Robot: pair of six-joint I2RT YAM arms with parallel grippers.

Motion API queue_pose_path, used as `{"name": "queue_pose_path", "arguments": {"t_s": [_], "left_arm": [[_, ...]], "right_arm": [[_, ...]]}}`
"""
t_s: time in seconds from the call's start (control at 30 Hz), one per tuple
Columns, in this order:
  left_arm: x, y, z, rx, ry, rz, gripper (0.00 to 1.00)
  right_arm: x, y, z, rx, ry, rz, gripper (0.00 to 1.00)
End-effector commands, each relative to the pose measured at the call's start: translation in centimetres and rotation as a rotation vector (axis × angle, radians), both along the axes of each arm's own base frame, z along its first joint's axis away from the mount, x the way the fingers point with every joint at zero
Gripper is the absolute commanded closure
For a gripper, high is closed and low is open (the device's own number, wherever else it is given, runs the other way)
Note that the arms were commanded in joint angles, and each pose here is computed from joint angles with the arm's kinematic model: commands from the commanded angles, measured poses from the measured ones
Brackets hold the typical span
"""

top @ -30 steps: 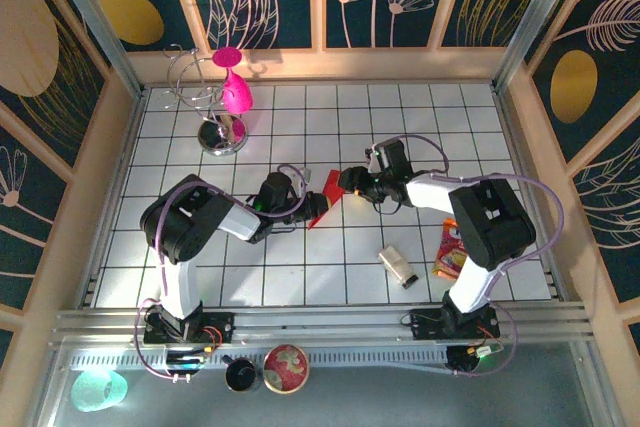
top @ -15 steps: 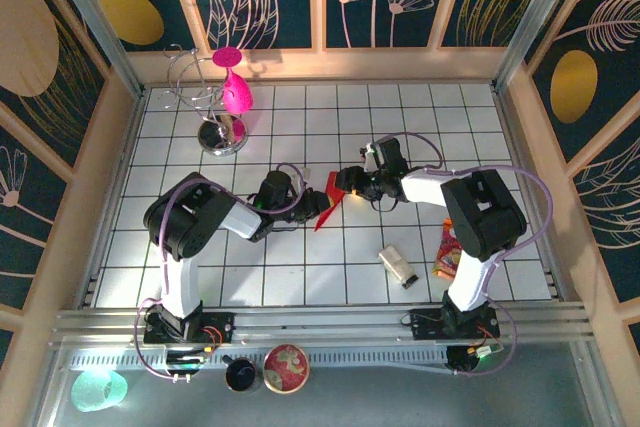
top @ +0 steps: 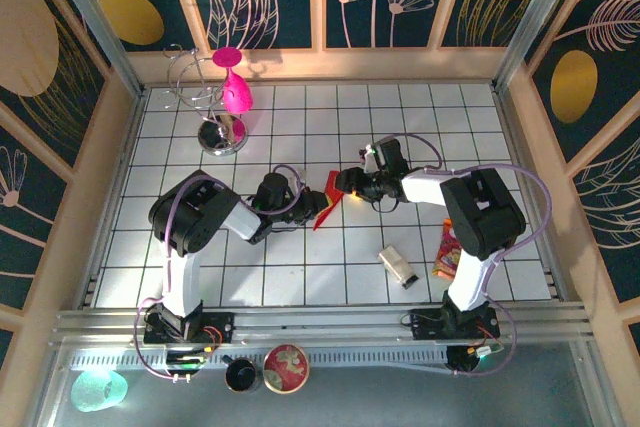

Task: Fold a paper plane with a square sheet of paper (pick it up from the middle)
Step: Fold the wing for the fifth time at the center of the table.

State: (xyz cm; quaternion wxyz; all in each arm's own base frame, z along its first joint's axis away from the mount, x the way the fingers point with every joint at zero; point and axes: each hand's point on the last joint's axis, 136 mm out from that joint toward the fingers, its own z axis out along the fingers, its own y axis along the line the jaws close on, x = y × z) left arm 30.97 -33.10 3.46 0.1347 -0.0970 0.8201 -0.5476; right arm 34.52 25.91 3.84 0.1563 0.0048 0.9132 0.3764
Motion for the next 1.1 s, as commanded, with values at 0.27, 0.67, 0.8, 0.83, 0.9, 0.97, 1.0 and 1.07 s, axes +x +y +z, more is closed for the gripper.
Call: {"name": "queue_pose_path", "arguments": {"t_s": [0.27,0.67,0.8,0.83,0.9,0.97,1.0,1.07], "left_arm": [[-0.2,0.3,-0.6,-0.007,0.022,0.006,0.88],[-0.3,0.8,0.2,0.031,-0.005,0.007,0.73],[-0.5,1.1,0.8,0.036,-0.016,0.012,0.7],[-0.6,1.2,0.9,0.034,-0.019,0.013,0.68],[-0.7,1.4,1.1,0.037,-0.02,0.017,0.66],[-0.8,1.7,1.0,0.053,-0.02,0.026,0.64],[-0.9,1.8,1.1,0.06,-0.024,0.029,0.64],[-0.9,2.2,1.2,0.081,-0.031,0.041,0.62]], "right_arm": [[-0.3,-1.1,-4.6,-0.177,0.055,-0.028,0.48],[-0.3,-1.8,-7.0,-0.318,0.111,-0.067,0.5],[-0.3,-1.7,-7.2,-0.324,0.118,-0.065,0.5],[-0.3,-1.7,-7.3,-0.326,0.119,-0.065,0.5],[-0.2,-1.6,-7.3,-0.324,0.12,-0.063,0.5],[-0.3,-1.6,-7.5,-0.325,0.125,-0.062,0.5],[-0.3,-1.5,-7.5,-0.325,0.127,-0.061,0.5],[-0.2,-1.5,-7.5,-0.323,0.126,-0.062,0.5]]}}
